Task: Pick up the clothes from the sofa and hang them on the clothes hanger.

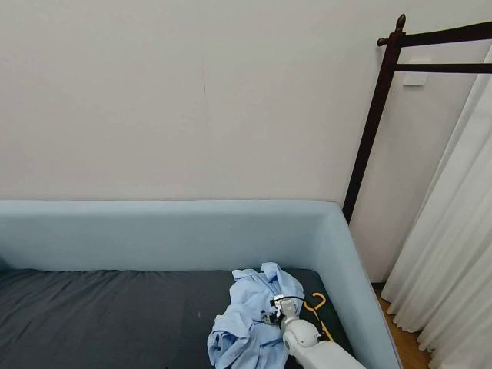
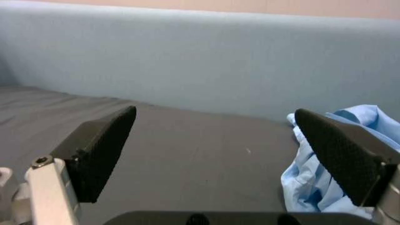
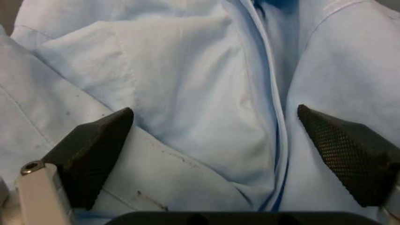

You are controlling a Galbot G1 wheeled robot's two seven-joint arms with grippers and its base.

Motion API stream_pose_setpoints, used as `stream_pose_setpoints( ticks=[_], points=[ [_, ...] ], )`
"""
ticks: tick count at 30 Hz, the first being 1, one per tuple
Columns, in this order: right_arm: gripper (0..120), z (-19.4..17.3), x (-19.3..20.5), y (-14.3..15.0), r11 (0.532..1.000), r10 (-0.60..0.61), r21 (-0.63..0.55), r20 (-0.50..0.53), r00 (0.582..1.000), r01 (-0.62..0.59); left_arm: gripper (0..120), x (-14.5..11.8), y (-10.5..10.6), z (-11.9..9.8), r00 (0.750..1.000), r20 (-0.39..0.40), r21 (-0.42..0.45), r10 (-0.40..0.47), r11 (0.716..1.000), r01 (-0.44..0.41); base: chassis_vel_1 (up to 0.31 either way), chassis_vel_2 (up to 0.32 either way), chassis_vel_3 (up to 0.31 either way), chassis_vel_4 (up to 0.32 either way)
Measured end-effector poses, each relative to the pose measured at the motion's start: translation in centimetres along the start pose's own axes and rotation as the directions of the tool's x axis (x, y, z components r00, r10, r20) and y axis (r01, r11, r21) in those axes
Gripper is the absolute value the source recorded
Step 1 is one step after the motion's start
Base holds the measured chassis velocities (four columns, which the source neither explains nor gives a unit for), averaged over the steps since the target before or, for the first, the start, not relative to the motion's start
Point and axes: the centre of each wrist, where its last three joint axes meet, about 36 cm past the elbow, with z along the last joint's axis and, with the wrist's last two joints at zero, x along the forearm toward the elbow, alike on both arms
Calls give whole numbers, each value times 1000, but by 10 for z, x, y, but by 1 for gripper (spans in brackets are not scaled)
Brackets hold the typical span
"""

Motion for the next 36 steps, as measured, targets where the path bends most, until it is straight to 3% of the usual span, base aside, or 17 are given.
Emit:
stream_pose_setpoints(
  ticks=[5, 27, 29, 32, 36],
  points=[
    [99, 0, -2, -1, 1000, 4, -1, -5, 1000, -4, 100, 2, 1, 0, 1000, 0, -1, -2, 1000, 2, 0, 0, 0, 0],
    [18, -2, -2, 5, 999, -1, 39, -8, 1000, 1, 100, 3, -3, -1, 1000, 3, 8, -3, 1000, 3, 0, 0, 0, 0],
    [16, -3, -2, 5, 999, 3, 37, -11, 1000, -2, 100, 3, -3, -1, 1000, 4, 8, -4, 1000, 4, 0, 0, 0, 0],
    [0, -6, -2, 4, 1000, 21, 22, -17, 1000, -21, 100, 4, -3, -1, 1000, 3, 7, 0, 1000, 0, 0, 0, 0, 0],
    [0, -21, 6, 6, 999, 38, -16, 2, 999, -38, 100, 2, -4, -3, 1000, 11, 6, 4, 1000, -5, 0, 0, 0, 0]
  ],
)
